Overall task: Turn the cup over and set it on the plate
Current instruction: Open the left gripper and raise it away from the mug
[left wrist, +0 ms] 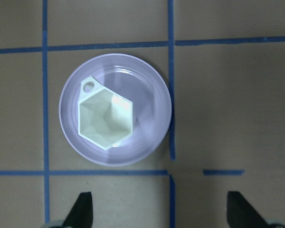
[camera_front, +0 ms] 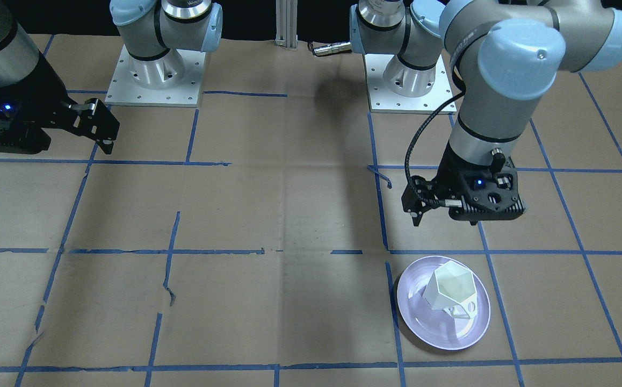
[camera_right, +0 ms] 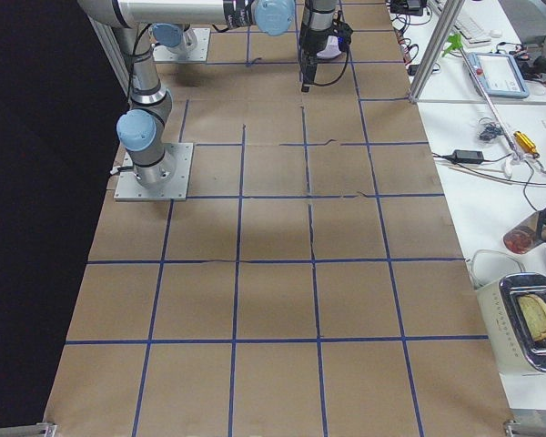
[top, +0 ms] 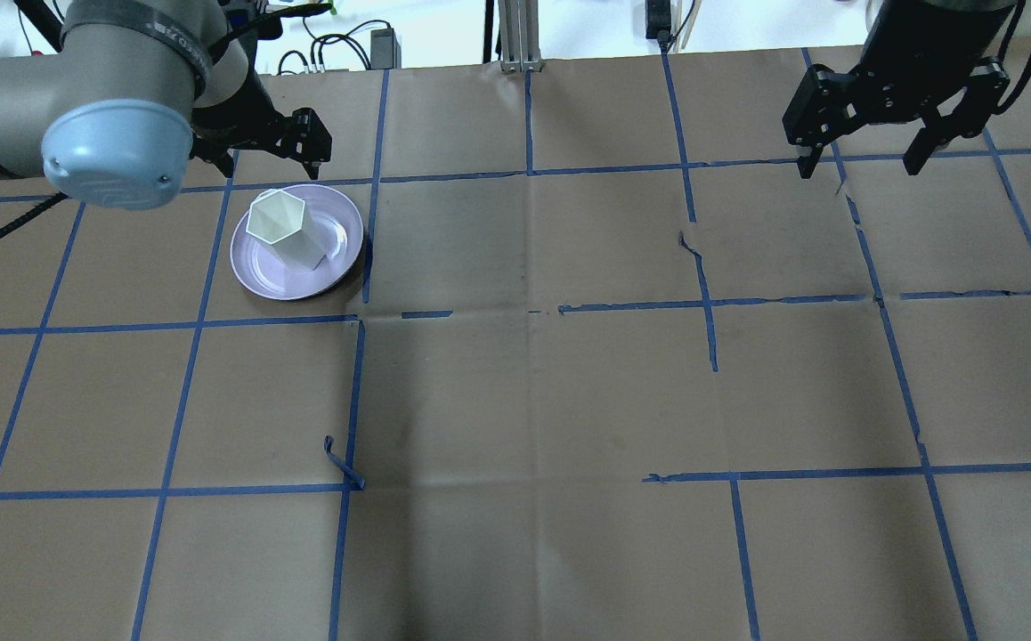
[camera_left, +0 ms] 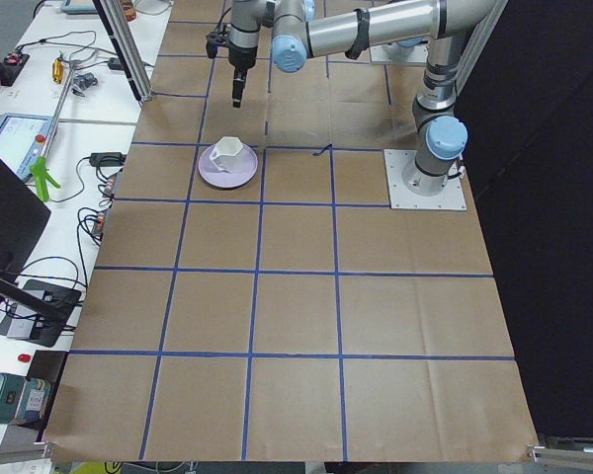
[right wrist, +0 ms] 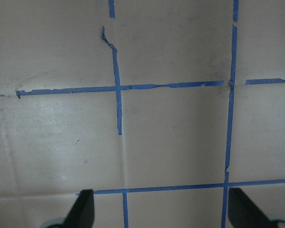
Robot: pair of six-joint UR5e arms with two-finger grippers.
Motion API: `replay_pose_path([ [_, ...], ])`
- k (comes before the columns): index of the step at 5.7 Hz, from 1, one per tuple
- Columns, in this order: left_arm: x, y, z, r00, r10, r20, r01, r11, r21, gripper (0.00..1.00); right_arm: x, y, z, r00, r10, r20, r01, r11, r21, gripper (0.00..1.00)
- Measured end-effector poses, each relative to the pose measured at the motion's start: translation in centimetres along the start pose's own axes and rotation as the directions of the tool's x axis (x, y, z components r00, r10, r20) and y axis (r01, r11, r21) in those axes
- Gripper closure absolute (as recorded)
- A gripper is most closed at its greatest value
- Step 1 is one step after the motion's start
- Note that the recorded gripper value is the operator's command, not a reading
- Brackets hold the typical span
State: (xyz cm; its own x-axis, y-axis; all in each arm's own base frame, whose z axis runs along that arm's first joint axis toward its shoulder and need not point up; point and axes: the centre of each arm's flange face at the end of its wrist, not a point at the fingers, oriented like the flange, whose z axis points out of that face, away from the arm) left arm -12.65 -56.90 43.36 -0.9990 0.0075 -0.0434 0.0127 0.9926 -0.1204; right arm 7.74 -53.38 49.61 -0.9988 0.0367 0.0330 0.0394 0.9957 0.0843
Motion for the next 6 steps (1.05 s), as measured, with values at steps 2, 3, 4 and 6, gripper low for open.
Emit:
replay_pose_path([
  [2, 1.7, 3.7, -5.5, 0.998, -0.002, -0.067, -0.004, 0.996, -0.087, 0.01, 0.0, 0.0, 0.0, 1.0, 0.0, 0.0, 0.0, 1.0, 0.0, 0.0],
  [3, 2.0, 4.7, -6.5, 0.998, 0.004, -0.069, -0.01, 0.995, -0.097, 0.01, 0.0, 0.0, 0.0, 1.0, -0.001, 0.0, 0.001, 1.0, 0.0, 0.0],
  [4, 2.1, 5.1, -6.8, 0.998, 0.009, -0.058, -0.015, 0.994, -0.106, 0.01, 0.0, 0.0, 0.0, 1.0, -0.001, 0.0, 0.001, 1.0, 0.0, 0.0],
  [6, 2.2, 5.5, -7.0, 0.999, 0.017, -0.036, -0.021, 0.993, -0.113, 0.01, 0.0, 0.0, 0.0, 1.0, -0.001, 0.0, 0.001, 1.0, 0.0, 0.0],
])
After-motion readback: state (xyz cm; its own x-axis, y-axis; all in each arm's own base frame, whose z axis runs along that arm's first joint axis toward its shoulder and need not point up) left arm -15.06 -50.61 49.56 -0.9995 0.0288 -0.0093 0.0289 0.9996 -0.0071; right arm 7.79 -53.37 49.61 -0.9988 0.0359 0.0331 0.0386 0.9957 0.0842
